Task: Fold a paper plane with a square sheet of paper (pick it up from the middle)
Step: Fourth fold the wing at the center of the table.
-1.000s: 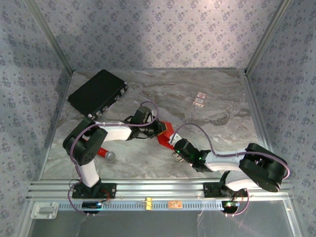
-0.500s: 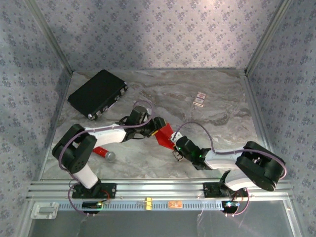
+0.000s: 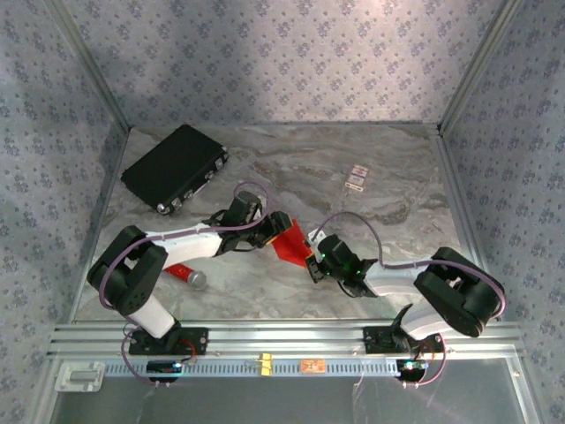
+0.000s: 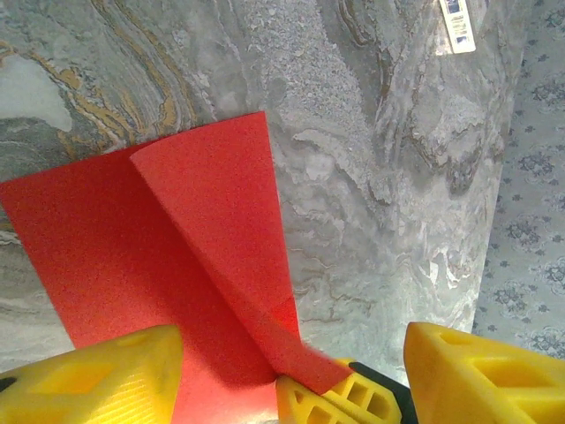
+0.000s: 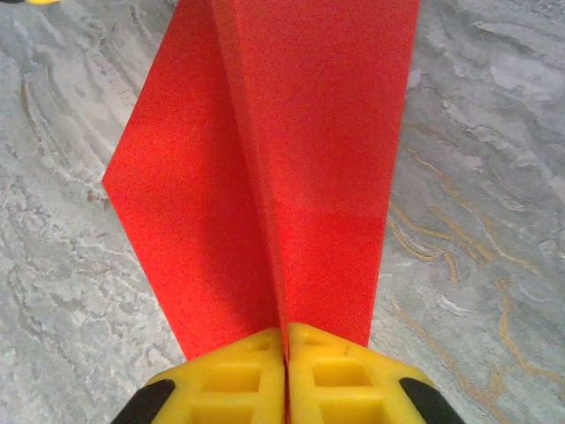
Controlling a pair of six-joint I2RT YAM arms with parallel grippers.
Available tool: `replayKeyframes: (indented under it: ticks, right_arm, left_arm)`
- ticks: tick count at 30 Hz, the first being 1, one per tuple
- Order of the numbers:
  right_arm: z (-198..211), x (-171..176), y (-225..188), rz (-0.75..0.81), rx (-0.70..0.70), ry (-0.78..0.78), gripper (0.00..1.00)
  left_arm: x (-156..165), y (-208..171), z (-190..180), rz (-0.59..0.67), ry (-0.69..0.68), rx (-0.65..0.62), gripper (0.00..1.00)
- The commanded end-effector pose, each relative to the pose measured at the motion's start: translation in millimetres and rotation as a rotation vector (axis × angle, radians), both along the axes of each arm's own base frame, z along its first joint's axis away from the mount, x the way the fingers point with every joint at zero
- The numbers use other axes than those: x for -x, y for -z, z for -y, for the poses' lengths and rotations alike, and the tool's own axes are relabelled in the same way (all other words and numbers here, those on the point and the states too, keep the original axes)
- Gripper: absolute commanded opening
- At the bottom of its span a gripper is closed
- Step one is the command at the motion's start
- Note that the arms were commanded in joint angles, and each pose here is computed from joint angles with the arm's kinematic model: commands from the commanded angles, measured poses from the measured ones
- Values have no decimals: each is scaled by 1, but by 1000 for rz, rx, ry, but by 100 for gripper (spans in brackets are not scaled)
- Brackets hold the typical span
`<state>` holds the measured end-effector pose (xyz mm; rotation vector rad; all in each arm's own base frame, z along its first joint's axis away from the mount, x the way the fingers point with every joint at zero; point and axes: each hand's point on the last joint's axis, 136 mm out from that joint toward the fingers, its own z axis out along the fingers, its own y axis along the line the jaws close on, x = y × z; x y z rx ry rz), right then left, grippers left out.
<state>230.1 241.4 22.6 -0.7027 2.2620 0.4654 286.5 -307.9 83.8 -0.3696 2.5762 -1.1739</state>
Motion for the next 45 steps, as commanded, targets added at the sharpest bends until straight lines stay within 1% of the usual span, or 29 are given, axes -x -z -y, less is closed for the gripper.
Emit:
replayKeyframes:
  ticks: [1,11,13,15,18,21,24,28,32,42,45]
  right_arm:
    - [0,10,8,-69,3,-14,11]
    - [0,3,-2,-24,23,-21,11]
    - [0,3,-2,-25,24,-23,11]
    - [-1,5,-3,-25,23,-31,11]
    - [-2,5,-8,-1,22,-39,14]
    - [-1,3,-13,40,38,-45,18]
    - [-1,3,-14,96,93,-73,20]
    - [-2,4,-14,144,154,-110,21]
    - [-2,3,-15,185,190,-117,21]
    - [-6,3,-18,221,202,-120,21]
    - [-7,2,-18,228,202,-119,19]
  left_arm:
    - [-1,-5,-3,17,1,-2,67]
    - [-6,11,10,-41,10,20,66]
    - [-7,14,11,-50,6,21,65]
    - [-8,17,11,-57,3,17,62]
    - [-7,22,10,-74,3,-2,52]
    - [-7,23,10,-82,-5,-3,39]
    - [-7,24,10,-91,-6,3,26]
    - [-7,22,13,-101,4,17,17]
    - [-6,22,13,-109,5,18,15]
    - [-6,23,14,-115,8,22,12]
    - [-6,24,14,-118,11,24,11]
